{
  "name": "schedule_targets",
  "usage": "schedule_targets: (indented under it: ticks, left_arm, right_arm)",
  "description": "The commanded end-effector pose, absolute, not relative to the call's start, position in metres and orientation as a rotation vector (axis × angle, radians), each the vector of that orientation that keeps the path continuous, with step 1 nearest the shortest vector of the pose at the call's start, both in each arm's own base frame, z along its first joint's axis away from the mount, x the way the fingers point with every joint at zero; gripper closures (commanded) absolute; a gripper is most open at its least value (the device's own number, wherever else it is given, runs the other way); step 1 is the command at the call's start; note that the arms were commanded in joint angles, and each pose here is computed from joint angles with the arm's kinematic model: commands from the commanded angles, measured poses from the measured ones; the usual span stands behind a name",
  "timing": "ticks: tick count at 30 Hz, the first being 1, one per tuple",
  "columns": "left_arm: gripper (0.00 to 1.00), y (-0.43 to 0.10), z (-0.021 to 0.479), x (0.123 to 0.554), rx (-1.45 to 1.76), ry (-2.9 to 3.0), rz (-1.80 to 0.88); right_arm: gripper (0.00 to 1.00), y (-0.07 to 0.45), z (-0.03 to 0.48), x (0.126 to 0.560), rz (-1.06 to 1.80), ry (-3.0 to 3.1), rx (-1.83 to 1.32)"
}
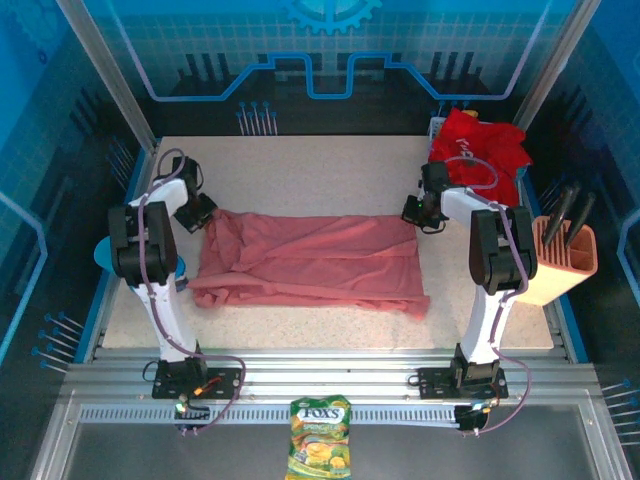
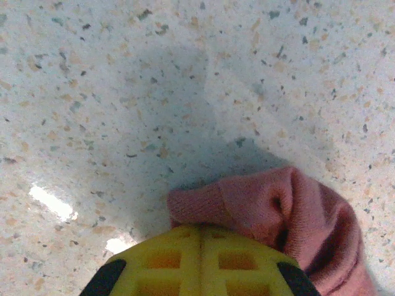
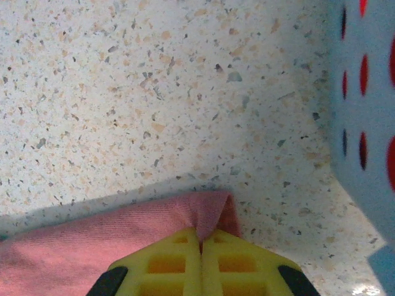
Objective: Fold and stack the t-shirts
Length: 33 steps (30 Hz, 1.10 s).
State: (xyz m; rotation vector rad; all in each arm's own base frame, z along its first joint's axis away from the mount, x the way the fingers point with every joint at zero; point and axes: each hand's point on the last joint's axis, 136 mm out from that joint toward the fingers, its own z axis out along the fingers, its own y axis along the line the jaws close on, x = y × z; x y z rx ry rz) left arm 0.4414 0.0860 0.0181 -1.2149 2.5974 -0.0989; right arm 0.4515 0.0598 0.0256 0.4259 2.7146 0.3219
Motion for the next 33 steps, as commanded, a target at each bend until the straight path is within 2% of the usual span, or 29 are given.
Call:
schedule_targets:
  ticks: [1,15,20,21,22,27,33]
  left_arm:
    - [1.0,0.1,0.016,0.442,-1.188,2.622,-0.028]
    - [1.0,0.12,0.062,0.445,-1.03,2.612,0.189]
    - [1.0,0.107,0.069,0.461,-1.006,2.623,0.073]
    - [0.95,0.098,0.066,0.464,-1.015,2.63,-0.003]
    - [0.85,0.09,0.061,0.466,-1.034,2.638,-0.088]
    - [0.64,0.066,0.05,0.477,-1.044,2.622,-0.285]
    - [0.61,0.053,0.033,0.482,-1.011,2.646,-0.395]
  right_arm:
    - [1.0,0.049,0.027,0.443,0.276,2.742,0.436]
    - [1.0,-0.003,0.046,0.424,0.089,2.697,0.527]
    - [1.0,-0.002,0.044,0.426,0.132,2.704,0.509]
    - [1.0,-0.001,0.043,0.427,0.143,2.706,0.506]
    - [1.0,0.001,0.043,0.428,0.158,2.705,0.502]
    - [1.0,0.004,0.044,0.429,0.178,2.704,0.482]
    - [1.0,0.004,0.043,0.429,0.201,2.705,0.485]
